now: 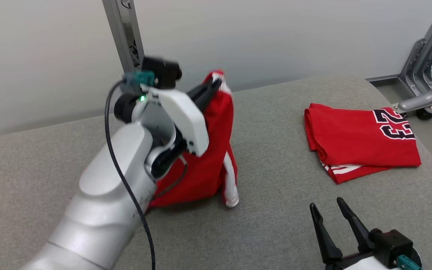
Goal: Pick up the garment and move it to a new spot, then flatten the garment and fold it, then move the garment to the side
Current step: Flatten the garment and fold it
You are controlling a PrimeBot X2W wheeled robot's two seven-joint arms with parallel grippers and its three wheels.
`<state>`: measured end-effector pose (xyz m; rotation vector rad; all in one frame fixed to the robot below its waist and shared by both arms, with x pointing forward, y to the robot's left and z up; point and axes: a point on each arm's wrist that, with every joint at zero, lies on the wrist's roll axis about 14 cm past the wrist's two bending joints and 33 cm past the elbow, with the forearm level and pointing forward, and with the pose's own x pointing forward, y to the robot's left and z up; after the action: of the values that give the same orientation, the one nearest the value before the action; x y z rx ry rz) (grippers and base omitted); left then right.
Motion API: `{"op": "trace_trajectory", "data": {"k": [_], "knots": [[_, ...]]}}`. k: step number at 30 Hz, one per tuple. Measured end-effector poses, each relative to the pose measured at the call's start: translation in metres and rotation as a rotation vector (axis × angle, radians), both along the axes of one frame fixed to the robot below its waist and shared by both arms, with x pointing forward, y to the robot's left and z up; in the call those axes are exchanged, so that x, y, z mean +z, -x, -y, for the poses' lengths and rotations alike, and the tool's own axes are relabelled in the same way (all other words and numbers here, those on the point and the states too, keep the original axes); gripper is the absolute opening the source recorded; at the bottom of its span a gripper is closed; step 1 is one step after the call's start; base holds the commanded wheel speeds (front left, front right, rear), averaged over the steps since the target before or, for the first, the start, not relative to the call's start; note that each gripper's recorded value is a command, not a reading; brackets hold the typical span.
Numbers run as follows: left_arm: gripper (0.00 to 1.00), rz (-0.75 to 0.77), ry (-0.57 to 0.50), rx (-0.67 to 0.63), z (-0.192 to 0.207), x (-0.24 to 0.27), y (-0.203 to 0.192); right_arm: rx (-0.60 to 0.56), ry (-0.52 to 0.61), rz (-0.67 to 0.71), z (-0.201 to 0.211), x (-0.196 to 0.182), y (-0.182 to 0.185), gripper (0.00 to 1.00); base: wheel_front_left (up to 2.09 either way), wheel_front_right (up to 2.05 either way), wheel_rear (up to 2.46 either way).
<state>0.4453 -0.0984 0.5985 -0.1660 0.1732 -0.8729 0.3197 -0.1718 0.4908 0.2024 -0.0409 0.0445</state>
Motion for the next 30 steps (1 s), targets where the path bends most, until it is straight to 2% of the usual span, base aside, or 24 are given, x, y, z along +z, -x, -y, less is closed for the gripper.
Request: {"op": "trace_trajectory", "data": {"k": [7, 12, 17, 23, 30], "knots": [[0.00, 0.091, 0.094, -0.041, 0.015, 0.079, 0.004, -0.018, -0.005, 0.011, 0.004, 0.002, 0.009, 1.00, 0.00, 0.00, 0.00], [0.00, 0.049, 0.112, -0.076, 0.022, 0.092, 0.019, -0.021, -0.007, 0.022, 0.005, 0.005, 0.012, 1.00, 0.00, 0.00, 0.00], [0.00, -0.115, 0.072, -0.140, 0.020, 0.034, 0.049, -0.019, -0.014, 0.036, 0.005, 0.009, 0.012, 1.00, 0.00, 0.00, 0.00], [0.00, -0.319, 0.012, -0.060, -0.039, -0.060, 0.076, -0.018, -0.017, 0.016, 0.005, 0.002, 0.011, 1.00, 0.00, 0.00, 0.00], [0.00, -0.284, -0.084, 0.072, -0.119, -0.105, 0.087, 0.033, -0.017, -0.005, -0.009, -0.003, 0.001, 1.00, 0.00, 0.00, 0.00]]}}
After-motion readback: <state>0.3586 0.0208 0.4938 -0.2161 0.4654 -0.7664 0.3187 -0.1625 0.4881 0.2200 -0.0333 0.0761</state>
